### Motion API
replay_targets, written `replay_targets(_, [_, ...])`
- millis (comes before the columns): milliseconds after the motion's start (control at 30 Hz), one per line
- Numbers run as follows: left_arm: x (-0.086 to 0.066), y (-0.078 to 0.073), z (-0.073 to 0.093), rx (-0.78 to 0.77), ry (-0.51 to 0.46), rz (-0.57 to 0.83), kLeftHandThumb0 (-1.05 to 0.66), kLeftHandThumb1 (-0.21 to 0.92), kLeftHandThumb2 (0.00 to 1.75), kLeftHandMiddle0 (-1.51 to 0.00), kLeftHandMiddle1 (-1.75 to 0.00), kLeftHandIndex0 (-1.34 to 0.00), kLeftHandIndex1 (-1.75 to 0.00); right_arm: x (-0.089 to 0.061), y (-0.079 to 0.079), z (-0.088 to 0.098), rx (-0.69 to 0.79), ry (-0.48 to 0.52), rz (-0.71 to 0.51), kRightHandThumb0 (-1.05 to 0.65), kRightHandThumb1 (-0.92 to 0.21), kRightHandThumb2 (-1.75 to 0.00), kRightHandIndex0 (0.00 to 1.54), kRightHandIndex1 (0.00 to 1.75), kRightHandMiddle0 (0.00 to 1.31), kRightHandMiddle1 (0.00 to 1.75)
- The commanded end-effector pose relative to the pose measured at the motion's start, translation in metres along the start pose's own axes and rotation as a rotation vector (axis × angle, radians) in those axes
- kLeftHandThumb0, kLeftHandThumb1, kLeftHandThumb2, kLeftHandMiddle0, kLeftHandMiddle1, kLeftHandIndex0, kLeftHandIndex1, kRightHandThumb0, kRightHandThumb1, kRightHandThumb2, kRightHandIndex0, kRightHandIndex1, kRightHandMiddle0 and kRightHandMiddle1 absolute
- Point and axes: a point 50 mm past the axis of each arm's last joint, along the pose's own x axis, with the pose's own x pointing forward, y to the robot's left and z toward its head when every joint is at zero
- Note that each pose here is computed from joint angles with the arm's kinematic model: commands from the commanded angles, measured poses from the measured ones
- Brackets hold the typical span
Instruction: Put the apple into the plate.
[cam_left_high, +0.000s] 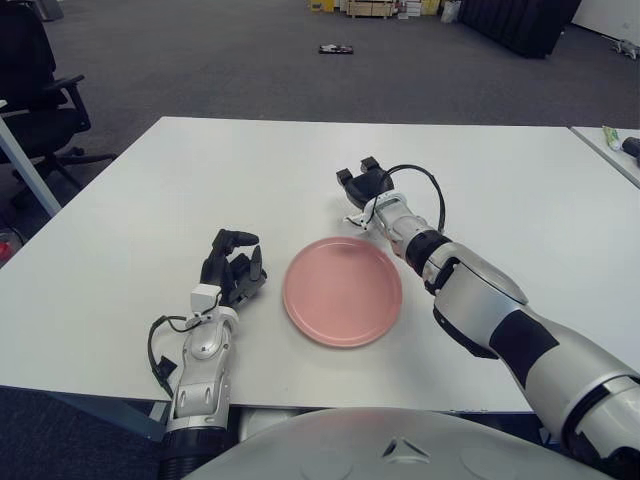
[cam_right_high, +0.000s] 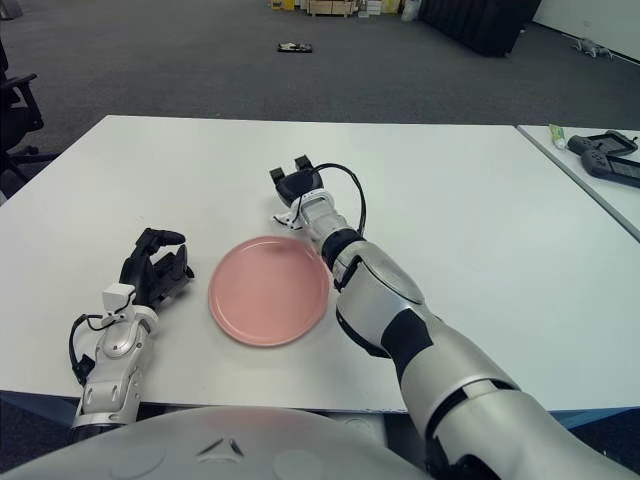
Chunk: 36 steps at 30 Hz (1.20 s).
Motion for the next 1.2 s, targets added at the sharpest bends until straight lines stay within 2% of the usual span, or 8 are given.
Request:
replay_targets(0, [0.000, 0.001, 0.001, -0.002, -0.001, 0.011, -0.37, 0.74, 0.79, -0.80, -1.75, -0.30, -1.75, 0.001, -0.008, -0.012, -0.026, 0.013, -0.041, -0.55, -0.49, -0.93, 0.00, 1.13, 0.00, 1.26])
replay_targets(33, [0.001, 0.001, 0.001, -0.003, -0.001, 0.012, -0.37, 0.74, 0.79, -0.80, -1.75, -0.30, -1.75, 0.001, -0.008, -0.012, -0.024, 0.013, -0.046, -0.54, -0.47, -0.95, 0.00, 1.21, 0.00, 1.40])
replay_targets(133, [0.000, 0.001, 0.001, -0.002, -0.006, 0.009, -0.37, 0.74, 0.78, -0.80, -1.75, -0.30, -1.75, 0.001, -0.010, -0.013, -0.010, 0.013, -0.064, -0.50, -0.42, -0.99, 0.00, 1.38, 0.00, 1.63])
replay_targets(233, [0.000, 0.001, 0.001, -0.002, -0.011, 0.005, -0.37, 0.74, 0.78, -0.79, -1.75, -0.30, -1.75, 0.002, -0.014, -0.016, 0.007, 0.016, -0.080, -0.47, -0.38, -1.03, 0.03, 1.49, 0.03, 1.71])
replay_targets(667, [0.000, 0.000, 0.003, 0.010, -0.009, 0.012, -0.37, 0.75, 0.77, -0.78, -1.75, -0.30, -1.75, 0.002, -0.016, -0.025, 0.128, 0.061, -0.074, -0.36, -0.32, -1.10, 0.17, 1.68, 0.14, 1.75])
replay_targets(933, [0.000, 0.001, 0.003, 0.023, -0.008, 0.013, -0.37, 0.75, 0.77, -0.78, -1.75, -0.29, -1.75, 0.000, -0.015, -0.032, 0.192, 0.100, -0.096, -0.35, -0.30, -1.12, 0.16, 1.74, 0.16, 1.75])
replay_targets(1033, [0.000, 0.001, 0.003, 0.020, -0.011, 0.008, -0.37, 0.75, 0.77, -0.79, -1.75, -0.30, -1.75, -0.002, -0.012, -0.039, 0.213, 0.125, -0.087, -0.42, -0.34, -1.10, 0.08, 1.62, 0.08, 1.68])
replay_targets(1167, [0.000, 0.002, 0.003, 0.014, -0.014, 0.006, -0.37, 0.75, 0.77, -0.79, -1.75, -0.30, -1.75, -0.003, -0.009, -0.046, 0.231, 0.164, -0.058, -0.55, -0.50, -0.95, 0.02, 1.19, 0.02, 1.28])
